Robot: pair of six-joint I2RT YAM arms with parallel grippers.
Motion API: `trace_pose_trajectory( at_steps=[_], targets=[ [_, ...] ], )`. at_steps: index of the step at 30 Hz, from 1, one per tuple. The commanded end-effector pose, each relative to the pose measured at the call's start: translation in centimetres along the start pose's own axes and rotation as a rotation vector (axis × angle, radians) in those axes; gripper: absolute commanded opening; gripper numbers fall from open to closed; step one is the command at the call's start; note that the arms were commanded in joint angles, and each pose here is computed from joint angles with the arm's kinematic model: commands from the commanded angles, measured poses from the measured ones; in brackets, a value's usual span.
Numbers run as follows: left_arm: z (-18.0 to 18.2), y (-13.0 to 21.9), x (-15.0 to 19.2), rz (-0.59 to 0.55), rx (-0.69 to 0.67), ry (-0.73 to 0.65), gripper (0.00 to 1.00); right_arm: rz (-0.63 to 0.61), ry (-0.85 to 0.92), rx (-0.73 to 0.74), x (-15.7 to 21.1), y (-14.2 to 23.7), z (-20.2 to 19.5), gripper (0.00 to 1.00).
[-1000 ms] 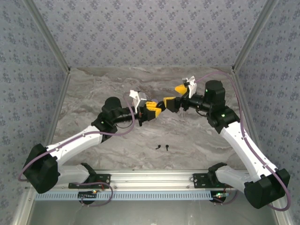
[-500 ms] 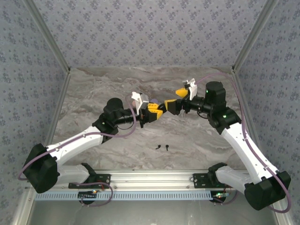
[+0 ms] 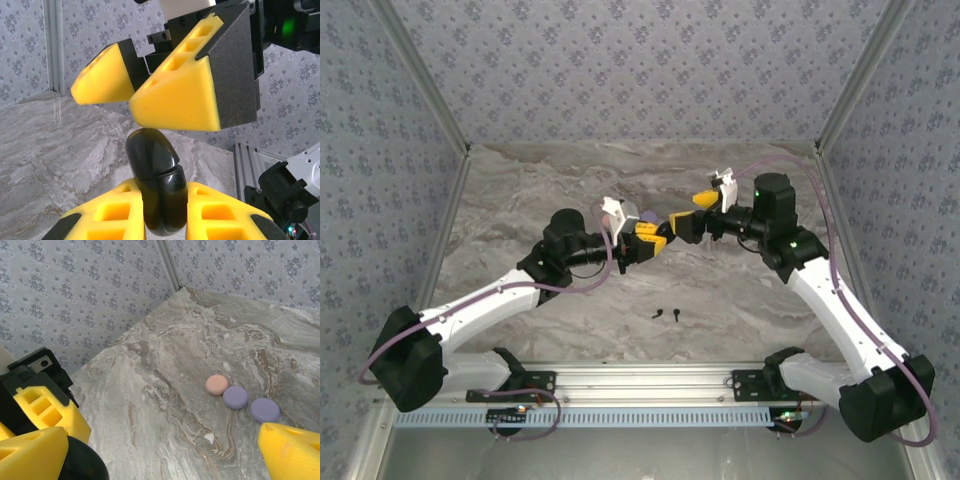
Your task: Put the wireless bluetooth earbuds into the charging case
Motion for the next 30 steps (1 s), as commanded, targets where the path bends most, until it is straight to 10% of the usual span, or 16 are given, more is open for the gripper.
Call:
trace_pose_trajectory(
  at_steps=[1,30],
  targets=[
    [-2.3,0.7,-4.3,-0.117,0.056,-0.097,0.0,0.018,-0.026,-0.001,0.2,-0.4,-0.3,1.0],
    [-2.2,0.7,-4.2,-0.114,0.048,-0.105,0.0,0.055,-0.064,-0.047,-0.1,-1.9,-0.7,1.0]
  ],
)
Point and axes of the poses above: each hand's point on the last joint's axis, 136 mm out from that joint toward the fingers, its own y axis back along the fingers, its own z axis along the line the jaws close on, x = y × z, the point moved 1 cm from there along y, back along the fingers, and after that the axes turned 6 degrees about y, right-handed, at the moved point
